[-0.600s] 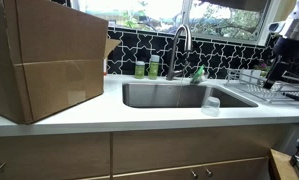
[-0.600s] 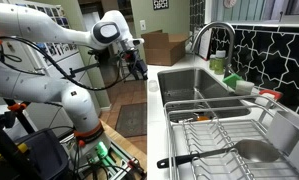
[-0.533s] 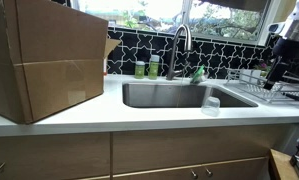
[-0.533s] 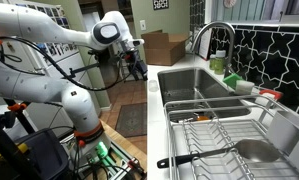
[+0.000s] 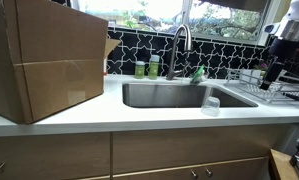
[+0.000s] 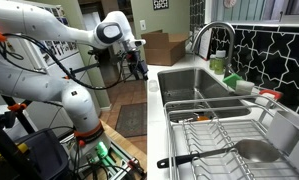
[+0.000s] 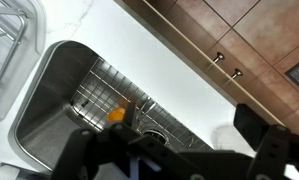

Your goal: Place the clear container upright.

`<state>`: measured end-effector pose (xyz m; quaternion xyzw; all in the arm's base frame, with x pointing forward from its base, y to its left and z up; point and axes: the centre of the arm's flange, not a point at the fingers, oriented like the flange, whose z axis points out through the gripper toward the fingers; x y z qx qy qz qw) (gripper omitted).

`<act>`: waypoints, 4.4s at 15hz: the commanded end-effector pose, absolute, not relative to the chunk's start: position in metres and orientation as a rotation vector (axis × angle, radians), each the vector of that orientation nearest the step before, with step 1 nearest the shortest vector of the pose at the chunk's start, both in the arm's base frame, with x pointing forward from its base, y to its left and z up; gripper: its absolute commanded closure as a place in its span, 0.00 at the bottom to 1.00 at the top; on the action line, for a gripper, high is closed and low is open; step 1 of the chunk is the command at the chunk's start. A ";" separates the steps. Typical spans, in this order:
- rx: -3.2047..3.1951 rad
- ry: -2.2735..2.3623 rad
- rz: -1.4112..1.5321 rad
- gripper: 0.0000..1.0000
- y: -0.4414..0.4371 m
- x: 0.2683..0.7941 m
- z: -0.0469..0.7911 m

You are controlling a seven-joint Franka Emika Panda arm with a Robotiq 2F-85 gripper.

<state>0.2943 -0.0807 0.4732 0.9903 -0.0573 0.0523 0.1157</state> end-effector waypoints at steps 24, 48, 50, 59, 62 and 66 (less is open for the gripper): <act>3.075 0.124 0.006 0.07 -0.037 0.455 0.387; 2.534 -0.083 -0.597 0.67 -0.048 0.441 0.353; 2.475 -0.080 -0.623 0.67 -0.046 0.443 0.348; 2.429 -0.065 -0.693 0.67 -0.036 0.453 0.336; 2.432 -0.076 -0.699 0.67 -0.034 0.455 0.335; 2.434 -0.082 -0.702 0.66 -0.034 0.456 0.335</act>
